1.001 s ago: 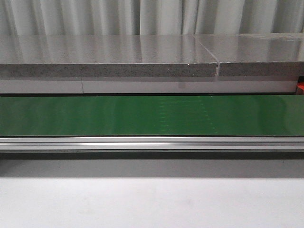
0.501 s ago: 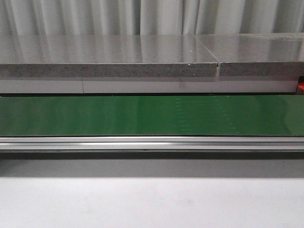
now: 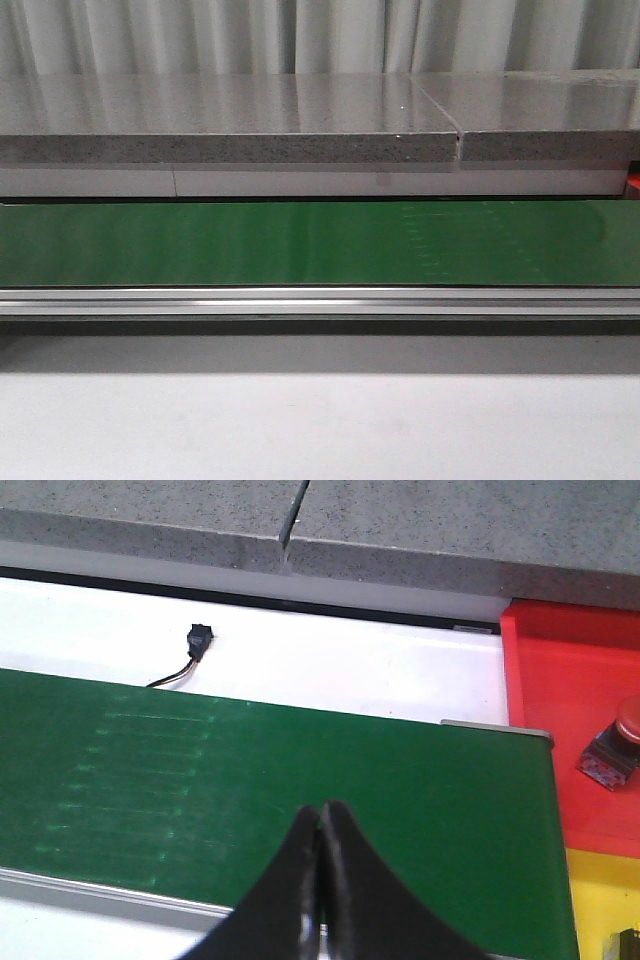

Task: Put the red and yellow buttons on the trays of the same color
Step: 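Carry the red button onto the green belt and open the left gripper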

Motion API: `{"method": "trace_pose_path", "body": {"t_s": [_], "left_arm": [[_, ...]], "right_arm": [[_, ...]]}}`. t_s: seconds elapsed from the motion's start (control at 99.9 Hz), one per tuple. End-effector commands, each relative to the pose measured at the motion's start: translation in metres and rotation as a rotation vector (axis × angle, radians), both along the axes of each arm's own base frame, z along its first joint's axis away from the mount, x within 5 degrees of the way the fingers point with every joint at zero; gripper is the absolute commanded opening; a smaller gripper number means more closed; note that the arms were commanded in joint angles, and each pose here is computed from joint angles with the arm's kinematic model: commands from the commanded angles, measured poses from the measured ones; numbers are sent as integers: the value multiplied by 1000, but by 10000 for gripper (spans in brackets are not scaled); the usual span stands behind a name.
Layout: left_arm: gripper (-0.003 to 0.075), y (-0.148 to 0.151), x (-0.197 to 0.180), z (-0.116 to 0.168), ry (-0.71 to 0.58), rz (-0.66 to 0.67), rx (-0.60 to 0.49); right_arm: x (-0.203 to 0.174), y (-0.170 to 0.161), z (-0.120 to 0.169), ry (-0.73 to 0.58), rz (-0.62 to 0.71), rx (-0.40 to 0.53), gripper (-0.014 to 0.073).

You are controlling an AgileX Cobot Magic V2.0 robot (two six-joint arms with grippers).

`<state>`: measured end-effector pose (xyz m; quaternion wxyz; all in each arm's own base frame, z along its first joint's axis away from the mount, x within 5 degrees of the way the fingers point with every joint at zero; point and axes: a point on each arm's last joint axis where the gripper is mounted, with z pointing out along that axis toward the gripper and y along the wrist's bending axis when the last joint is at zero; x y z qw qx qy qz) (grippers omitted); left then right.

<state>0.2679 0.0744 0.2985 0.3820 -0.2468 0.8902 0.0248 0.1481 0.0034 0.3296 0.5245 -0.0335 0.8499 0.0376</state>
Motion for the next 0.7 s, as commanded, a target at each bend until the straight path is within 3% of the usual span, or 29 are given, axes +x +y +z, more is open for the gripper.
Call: {"method": "trace_pose_path", "body": {"t_s": [0.0, 0.32, 0.691], "left_arm": [[-19, -13, 1, 28, -93, -69, 43], [-19, -55, 12, 26, -54, -246, 55], [-19, -57, 35, -8, 58, -262, 39]], "right_arm": [[1, -1, 14, -87, -14, 1, -66], [1, -1, 14, -87, -14, 1, -66], [1, -1, 14, -87, -14, 1, -66]]}}
